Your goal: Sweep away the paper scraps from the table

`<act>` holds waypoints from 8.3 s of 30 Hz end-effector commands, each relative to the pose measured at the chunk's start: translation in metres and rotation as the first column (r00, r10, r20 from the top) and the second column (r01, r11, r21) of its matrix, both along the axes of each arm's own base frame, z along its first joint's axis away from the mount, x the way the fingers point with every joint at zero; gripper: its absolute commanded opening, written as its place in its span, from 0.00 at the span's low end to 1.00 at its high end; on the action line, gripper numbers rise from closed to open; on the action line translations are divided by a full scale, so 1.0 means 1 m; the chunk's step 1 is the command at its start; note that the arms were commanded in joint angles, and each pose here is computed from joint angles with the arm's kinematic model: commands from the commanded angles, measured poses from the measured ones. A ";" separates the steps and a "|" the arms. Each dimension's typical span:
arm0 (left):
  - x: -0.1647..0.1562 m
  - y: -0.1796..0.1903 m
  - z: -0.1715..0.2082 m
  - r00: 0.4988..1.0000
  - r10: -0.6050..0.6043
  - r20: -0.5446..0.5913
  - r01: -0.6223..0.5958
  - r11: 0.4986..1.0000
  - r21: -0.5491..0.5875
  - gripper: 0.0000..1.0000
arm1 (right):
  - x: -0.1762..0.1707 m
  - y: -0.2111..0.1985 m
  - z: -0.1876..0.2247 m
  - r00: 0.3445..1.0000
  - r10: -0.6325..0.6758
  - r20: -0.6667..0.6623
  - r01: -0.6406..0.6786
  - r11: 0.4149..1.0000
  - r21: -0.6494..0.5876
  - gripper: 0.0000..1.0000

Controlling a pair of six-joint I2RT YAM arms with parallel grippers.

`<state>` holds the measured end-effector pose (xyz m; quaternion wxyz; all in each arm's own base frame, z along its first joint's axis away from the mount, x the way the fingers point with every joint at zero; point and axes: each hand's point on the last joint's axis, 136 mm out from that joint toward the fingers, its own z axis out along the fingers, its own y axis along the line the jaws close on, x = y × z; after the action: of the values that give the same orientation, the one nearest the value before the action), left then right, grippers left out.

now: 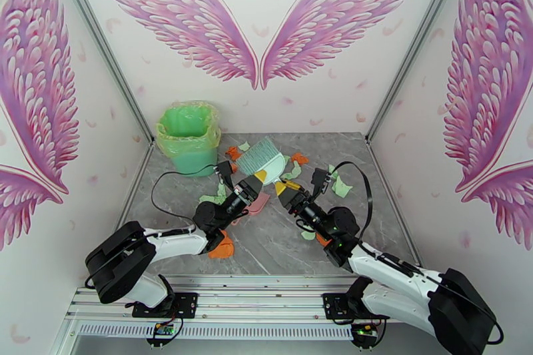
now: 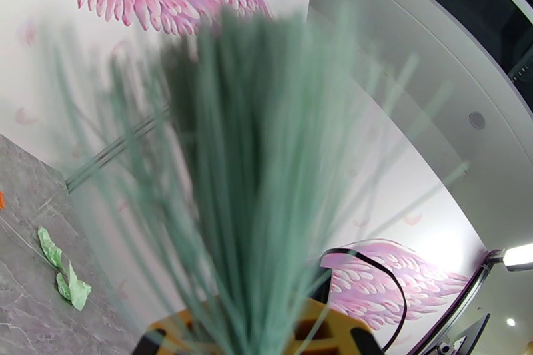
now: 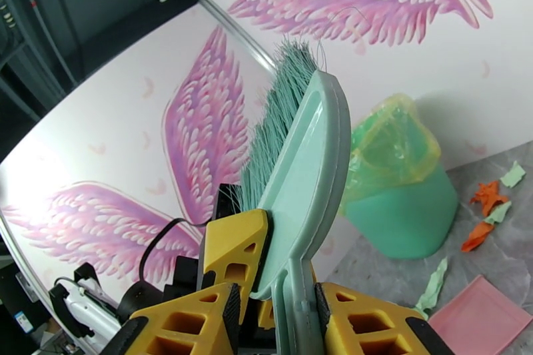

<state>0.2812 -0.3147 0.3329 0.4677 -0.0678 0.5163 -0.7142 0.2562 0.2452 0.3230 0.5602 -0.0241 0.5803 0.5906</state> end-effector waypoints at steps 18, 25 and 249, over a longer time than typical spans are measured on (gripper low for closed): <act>-0.003 0.004 -0.003 0.999 0.033 0.011 -0.033 0.999 0.011 0.00 | -0.003 -0.006 0.018 1.000 -0.001 0.020 0.000 0.998 0.057 0.14; -0.006 -0.001 -0.012 1.000 0.010 -0.002 -0.010 0.999 0.050 0.60 | -0.003 -0.010 0.016 1.000 -0.031 -0.002 0.031 0.999 0.008 0.13; -0.003 0.205 -0.101 0.886 0.463 0.021 -0.076 0.100 0.992 0.00 | -0.020 0.136 -0.242 0.457 0.014 -0.889 -0.829 0.370 -0.420 0.00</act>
<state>0.2769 -0.1114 0.2321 0.4334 0.0509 0.8953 -0.0894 0.2190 0.4119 0.0879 -0.0596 -0.2035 0.8992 0.3827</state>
